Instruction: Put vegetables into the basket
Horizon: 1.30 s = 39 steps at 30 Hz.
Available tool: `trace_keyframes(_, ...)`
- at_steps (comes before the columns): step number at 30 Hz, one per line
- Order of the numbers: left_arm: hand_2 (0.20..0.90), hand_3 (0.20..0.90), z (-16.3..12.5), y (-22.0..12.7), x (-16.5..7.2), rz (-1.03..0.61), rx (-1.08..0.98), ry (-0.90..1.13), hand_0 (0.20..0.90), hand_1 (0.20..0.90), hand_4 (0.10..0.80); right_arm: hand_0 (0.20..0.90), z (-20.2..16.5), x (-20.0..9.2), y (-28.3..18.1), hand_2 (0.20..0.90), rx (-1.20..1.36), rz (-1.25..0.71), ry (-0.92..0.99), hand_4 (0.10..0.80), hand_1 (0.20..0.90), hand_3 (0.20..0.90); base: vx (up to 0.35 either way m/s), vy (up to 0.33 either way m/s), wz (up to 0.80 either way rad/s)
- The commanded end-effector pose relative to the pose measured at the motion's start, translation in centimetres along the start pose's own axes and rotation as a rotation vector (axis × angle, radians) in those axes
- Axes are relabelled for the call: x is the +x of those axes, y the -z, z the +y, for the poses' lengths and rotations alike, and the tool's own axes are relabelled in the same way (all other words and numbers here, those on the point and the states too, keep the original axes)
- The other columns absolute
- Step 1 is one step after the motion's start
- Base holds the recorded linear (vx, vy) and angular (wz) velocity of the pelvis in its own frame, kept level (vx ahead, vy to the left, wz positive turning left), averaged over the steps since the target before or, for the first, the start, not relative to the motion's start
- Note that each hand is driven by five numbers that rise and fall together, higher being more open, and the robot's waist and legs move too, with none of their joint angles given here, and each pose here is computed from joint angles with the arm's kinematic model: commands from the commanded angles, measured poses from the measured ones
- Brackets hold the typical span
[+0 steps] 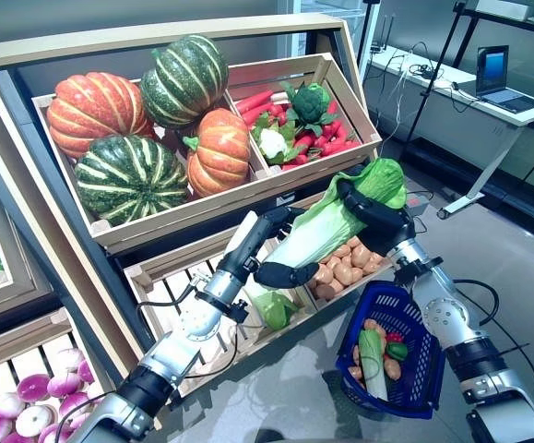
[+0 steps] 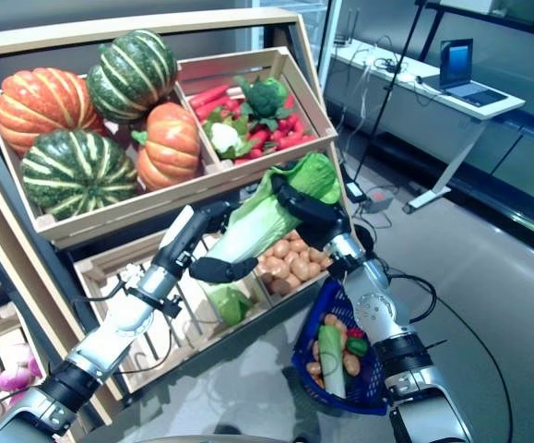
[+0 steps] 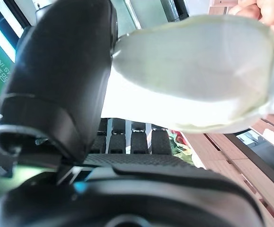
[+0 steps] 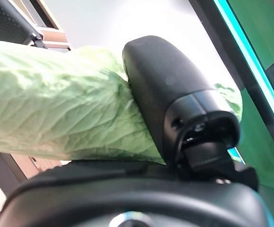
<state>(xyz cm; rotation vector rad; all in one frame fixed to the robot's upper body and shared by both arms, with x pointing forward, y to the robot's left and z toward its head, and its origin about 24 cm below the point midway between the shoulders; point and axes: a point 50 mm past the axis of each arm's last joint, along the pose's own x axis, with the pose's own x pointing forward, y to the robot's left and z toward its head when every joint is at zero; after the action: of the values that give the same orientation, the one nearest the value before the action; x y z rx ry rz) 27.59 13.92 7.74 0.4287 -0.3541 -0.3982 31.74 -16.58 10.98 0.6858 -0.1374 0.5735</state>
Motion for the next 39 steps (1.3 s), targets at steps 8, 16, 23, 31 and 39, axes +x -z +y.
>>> trace_keyframes(8, 0.9, 0.9, 2.3, 1.0, 1.6, 0.052, -0.002, -0.126, 0.9, 0.9, 0.8, 0.3, 3.1, 2.7, -5.2, 0.3, 0.007, -0.27, -0.178, 0.4, 0.3, 0.3, 0.0, 0.0, 0.0)
trace_keyframes(16, 0.9, 0.9, 3.7, 4.7, -1.1, 0.253, 0.067, -0.222, 0.9, 0.9, 0.8, 0.3, 0.1, 0.5, -6.7, 0.3, -0.097, -0.261, -0.018, 0.4, 0.3, 0.3, 0.001, -0.001, -0.02)
trace_keyframes(23, 0.9, 0.9, 5.9, 5.7, -2.5, 0.324, 0.099, -0.319, 0.9, 0.9, 0.8, 0.3, -2.8, -2.3, -7.5, 0.3, -0.208, -0.211, 0.136, 0.4, 0.3, 0.3, 0.019, 0.0, -0.07)
trace_keyframes(31, 0.9, 0.9, 7.2, 6.0, -3.9, 0.357, 0.136, -0.35, 0.9, 0.9, 0.8, 0.3, -5.4, -6.2, -9.8, 0.3, -0.358, -0.223, 0.345, 0.4, 0.3, 0.3, 0.0, 0.0, 0.0)
trace_keyframes(39, 0.9, 0.9, 5.4, 6.7, -4.4, 0.398, -0.055, -0.177, 0.9, 0.9, 0.8, 0.3, -6.9, -8.7, -12.3, 0.3, -0.405, -0.374, 0.553, 0.4, 0.3, 0.3, 0.013, -0.002, -0.04)
